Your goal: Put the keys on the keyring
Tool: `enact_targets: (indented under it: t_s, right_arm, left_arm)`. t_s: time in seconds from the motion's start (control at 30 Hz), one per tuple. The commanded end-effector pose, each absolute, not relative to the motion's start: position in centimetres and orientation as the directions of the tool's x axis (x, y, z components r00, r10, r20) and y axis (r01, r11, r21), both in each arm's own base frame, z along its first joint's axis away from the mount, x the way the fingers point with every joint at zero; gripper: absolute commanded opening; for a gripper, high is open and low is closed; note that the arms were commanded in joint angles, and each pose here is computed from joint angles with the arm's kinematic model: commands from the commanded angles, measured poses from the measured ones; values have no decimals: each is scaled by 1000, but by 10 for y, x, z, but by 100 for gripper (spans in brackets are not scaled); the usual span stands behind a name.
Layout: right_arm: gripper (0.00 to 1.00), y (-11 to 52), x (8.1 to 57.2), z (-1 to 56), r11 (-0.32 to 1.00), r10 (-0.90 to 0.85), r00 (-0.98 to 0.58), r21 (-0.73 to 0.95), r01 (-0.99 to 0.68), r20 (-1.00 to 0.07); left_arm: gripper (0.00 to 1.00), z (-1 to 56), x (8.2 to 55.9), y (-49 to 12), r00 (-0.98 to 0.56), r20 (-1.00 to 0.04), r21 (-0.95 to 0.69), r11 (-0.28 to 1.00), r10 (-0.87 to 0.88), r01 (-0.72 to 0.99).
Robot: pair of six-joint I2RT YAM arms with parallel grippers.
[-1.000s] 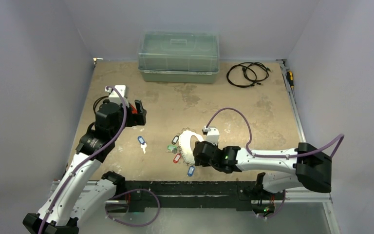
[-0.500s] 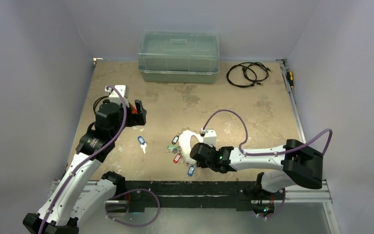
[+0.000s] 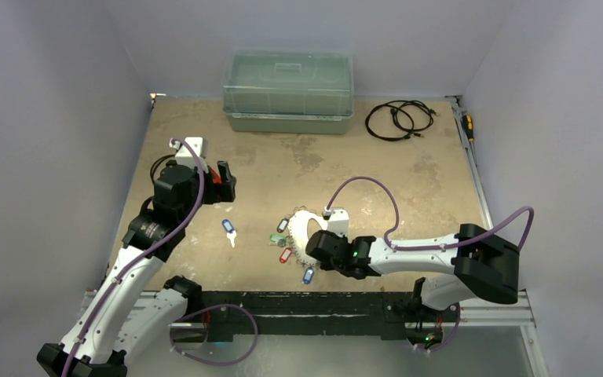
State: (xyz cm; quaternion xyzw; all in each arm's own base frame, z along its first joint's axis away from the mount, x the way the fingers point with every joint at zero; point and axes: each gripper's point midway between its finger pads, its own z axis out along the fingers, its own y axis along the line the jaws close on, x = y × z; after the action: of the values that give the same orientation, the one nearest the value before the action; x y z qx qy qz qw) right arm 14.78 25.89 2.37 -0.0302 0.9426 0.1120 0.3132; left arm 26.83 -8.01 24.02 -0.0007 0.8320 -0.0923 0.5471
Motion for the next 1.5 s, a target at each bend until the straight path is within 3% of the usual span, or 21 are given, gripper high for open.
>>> enact_targets:
  t_s: [0.0,0.1,0.3,0.57,0.97,1.2,1.47]
  right_arm:
    - [10,264,158,33,975,36,-774,191,-111,-632]
    - [0,262,158,31,977,29,-773,180,-111,-633]
    - [0,259,160,34,977,-23,-756,144,-154,-654]
    - [0,256,176,83,957,-74,-633,125,-264,-771]
    - [0,262,195,168,890,-161,-383,33,-454,-910]
    - [0,278,192,226,782,-185,-170,-40,-622,-968]
    - [0,303,166,272,574,-138,79,-144,-806,-987]
  left_arm:
    - [91,248,272,-79,-368,-924,-149,983,-101,104]
    - [91,248,271,-79,-369,-924,-149,983,-101,105]
    - [91,249,271,-80,-365,-926,-151,982,-100,115]
    - [89,252,270,-89,-347,-932,-171,971,-105,166]
    - [85,269,258,-133,-314,-940,-259,877,-132,404]
    - [79,290,240,-156,-253,-952,-291,778,-174,557]
    - [71,295,223,-179,-262,-947,-317,666,-185,675]
